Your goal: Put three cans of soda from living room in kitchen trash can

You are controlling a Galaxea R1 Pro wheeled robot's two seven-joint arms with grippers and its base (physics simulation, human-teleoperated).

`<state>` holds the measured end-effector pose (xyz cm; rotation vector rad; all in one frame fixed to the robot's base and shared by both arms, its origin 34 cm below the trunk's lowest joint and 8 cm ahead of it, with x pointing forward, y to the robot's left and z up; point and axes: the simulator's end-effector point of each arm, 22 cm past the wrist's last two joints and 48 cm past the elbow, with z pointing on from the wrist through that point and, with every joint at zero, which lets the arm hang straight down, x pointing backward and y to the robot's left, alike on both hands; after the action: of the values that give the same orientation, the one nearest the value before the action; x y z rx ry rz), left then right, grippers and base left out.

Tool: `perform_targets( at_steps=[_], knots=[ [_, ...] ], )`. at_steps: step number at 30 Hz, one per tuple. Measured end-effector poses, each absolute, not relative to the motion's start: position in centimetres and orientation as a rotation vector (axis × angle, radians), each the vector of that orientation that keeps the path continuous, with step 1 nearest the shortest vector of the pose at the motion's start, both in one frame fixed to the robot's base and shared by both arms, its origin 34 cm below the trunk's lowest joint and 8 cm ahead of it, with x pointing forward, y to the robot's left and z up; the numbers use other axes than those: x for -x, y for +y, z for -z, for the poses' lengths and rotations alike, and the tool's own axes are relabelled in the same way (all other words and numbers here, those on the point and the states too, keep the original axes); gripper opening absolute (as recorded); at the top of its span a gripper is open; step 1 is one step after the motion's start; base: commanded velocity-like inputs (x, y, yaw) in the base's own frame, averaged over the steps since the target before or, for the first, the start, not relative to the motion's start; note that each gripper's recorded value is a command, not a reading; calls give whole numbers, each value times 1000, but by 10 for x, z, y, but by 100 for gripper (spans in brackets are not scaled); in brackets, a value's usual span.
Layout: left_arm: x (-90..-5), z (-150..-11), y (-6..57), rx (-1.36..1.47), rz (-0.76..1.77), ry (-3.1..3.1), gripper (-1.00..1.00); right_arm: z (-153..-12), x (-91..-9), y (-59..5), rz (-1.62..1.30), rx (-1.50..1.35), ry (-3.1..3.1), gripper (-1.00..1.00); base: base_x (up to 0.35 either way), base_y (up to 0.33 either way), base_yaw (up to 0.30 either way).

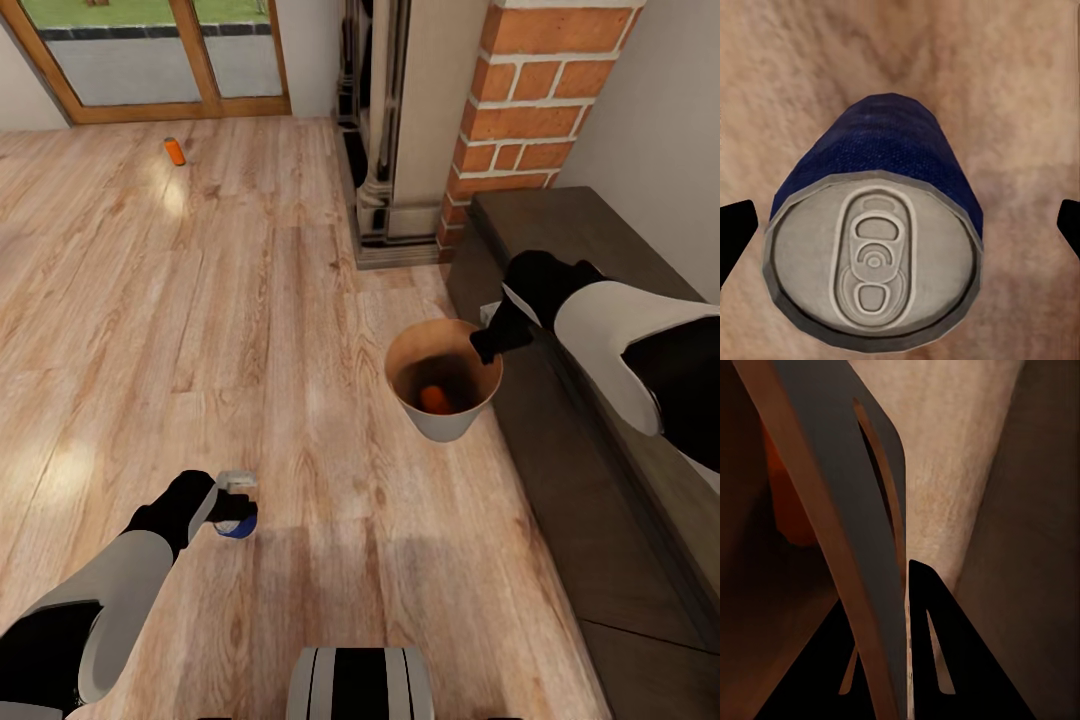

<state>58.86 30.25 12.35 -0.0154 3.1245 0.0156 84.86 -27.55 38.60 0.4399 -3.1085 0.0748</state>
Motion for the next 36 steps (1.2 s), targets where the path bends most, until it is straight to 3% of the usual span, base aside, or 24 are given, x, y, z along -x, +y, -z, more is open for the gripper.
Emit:
perform_targets(
  at_steps=[1,2,36],
  knots=[
    [-589,-123,303,15,-16,3124,100,-386,-849,-276,-82,-444,-3107,-100,0,0,0],
    [-589,-123,303,15,-16,3123,-100,-386,-849,-278,-92,-449,-3106,-100,0,0,0],
    [-611,-157,304,0,-32,3062,-100,-435,-854,-278,-114,-459,-3164,-100,0,0,0]
  ],
)
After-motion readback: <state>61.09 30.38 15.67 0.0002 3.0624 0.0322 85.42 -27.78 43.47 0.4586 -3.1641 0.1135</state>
